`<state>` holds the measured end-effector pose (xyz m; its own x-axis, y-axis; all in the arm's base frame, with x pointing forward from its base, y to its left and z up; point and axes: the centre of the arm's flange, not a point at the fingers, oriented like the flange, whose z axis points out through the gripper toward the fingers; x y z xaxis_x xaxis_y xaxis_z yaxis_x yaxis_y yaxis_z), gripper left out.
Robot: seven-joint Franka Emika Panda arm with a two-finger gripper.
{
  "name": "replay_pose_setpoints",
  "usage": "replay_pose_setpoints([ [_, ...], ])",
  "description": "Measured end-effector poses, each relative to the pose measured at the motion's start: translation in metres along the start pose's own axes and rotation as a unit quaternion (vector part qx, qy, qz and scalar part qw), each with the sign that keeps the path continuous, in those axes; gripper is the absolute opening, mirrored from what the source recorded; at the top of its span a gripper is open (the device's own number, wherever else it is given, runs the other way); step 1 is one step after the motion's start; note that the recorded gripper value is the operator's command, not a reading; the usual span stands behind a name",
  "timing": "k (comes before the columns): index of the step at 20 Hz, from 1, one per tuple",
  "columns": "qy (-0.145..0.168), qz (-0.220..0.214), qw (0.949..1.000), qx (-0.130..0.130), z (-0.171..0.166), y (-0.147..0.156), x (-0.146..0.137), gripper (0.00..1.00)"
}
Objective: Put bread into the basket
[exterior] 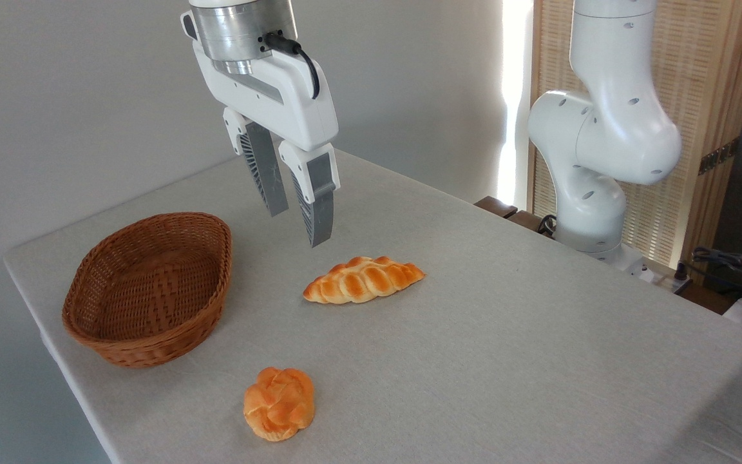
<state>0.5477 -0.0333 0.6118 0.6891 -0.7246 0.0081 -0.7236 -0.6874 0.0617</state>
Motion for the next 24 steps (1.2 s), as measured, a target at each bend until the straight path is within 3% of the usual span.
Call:
replay_pose_setpoints([
  [24,0.004,0.0,1.0,0.004,-0.0012,-0.0008,0.0009,1.0],
])
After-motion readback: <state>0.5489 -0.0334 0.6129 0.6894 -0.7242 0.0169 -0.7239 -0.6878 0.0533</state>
